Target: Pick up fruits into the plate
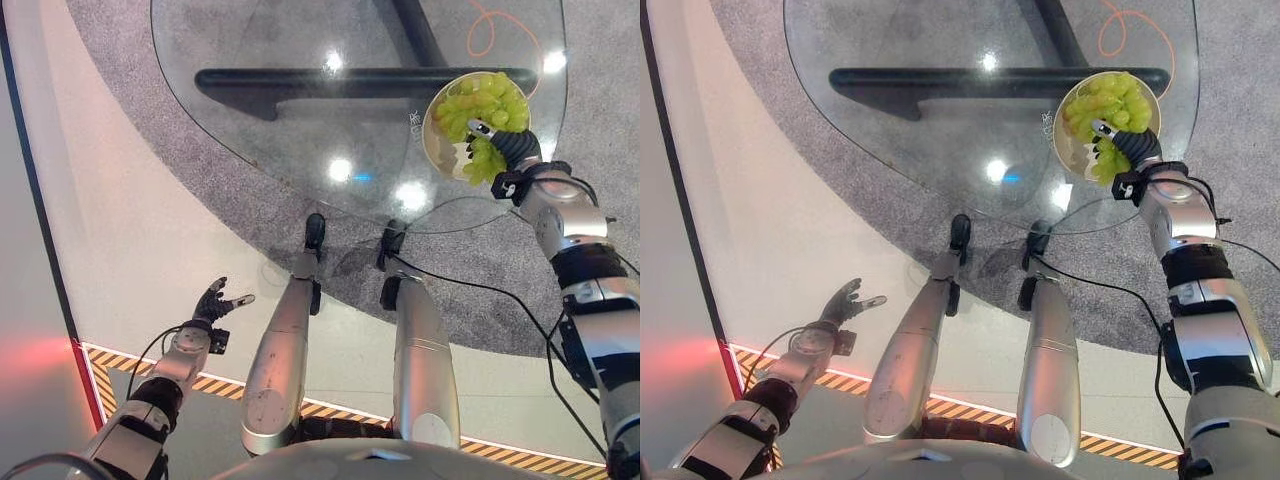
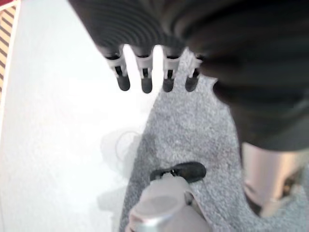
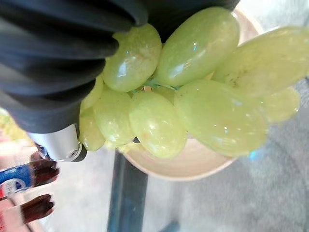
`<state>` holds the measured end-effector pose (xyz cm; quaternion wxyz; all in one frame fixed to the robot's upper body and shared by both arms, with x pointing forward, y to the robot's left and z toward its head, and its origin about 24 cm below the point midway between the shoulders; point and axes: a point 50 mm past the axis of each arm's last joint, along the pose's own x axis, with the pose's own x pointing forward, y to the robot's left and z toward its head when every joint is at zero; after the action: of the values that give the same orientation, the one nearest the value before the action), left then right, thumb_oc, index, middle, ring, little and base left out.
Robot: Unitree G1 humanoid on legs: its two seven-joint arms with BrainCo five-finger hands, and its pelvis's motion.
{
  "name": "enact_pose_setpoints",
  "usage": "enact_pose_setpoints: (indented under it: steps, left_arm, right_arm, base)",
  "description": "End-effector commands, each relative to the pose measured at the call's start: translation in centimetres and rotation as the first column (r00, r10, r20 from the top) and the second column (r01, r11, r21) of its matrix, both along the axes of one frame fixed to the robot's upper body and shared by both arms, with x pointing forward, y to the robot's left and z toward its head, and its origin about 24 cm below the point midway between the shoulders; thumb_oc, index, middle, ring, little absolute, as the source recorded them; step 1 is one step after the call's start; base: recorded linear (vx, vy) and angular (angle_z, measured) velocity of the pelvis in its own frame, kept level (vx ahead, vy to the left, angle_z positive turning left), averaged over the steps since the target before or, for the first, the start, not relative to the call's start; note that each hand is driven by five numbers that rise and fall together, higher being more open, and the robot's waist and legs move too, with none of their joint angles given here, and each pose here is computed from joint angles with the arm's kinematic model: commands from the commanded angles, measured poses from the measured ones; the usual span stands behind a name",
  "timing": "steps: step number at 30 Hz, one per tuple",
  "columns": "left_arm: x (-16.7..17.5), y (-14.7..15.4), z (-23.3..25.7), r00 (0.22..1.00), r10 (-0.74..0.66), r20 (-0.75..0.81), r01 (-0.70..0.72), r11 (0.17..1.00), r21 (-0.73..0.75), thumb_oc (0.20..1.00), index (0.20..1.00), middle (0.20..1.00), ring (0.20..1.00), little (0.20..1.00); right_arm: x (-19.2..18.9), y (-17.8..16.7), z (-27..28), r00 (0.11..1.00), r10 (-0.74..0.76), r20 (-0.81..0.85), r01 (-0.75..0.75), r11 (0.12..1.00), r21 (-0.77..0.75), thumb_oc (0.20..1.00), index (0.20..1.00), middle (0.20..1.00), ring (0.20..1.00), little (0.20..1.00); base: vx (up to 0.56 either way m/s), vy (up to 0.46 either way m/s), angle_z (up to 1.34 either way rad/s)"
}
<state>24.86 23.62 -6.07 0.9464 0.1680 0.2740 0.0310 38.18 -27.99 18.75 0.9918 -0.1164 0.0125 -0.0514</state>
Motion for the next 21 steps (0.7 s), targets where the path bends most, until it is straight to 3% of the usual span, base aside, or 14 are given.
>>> enact_pose_setpoints:
  steps: [1, 2, 3, 21]
  left_arm:
    - [-0.9, -0.1, -0.6, 1.0, -0.003, -0.017, 0.003, 1.0, -0.001, 1.0, 1.0, 1.0, 1.0, 1.0]
    - [-0.8, -0.3, -0.5, 1.0, -0.014, -0.01, 0.014, 1.0, 0.002, 1.0, 1.0, 1.0, 1.0, 1.0]
    - [-0.8, -0.4, -0.4, 1.0, -0.021, -0.004, 0.021, 1.0, 0.002, 1.0, 1.0, 1.0, 1.0, 1.0]
    - [-0.5, -0.3, 0.1, 0.999, -0.026, 0.023, 0.026, 1.0, -0.016, 1.0, 1.0, 1.0, 1.0, 1.0]
  right_arm:
    - [-0.9, -3.3, -0.6, 0.983, -0.155, -0.098, 0.138, 0.977, -0.164, 0.366, 0.366, 0.366, 0.366, 0.366]
    - [-0.9, -3.8, -0.6, 0.977, -0.183, -0.112, 0.161, 0.97, -0.18, 0.526, 0.526, 0.526, 0.526, 0.526]
    - [-0.9, -4.2, -0.5, 0.969, -0.216, -0.122, 0.189, 0.961, -0.2, 1.0, 1.0, 1.0, 1.0, 1.0]
    - [-1.7, -6.1, -1.0, 0.919, -0.372, -0.128, 0.321, 0.897, -0.305, 1.0, 1.0, 1.0, 1.0, 1.0]
  base:
    - [-0.03, 0.02, -0.05]
    - [-0.02, 0.013, -0.04]
    - [0.0, 0.0, 0.0]
    - [0.0, 0.0, 0.0]
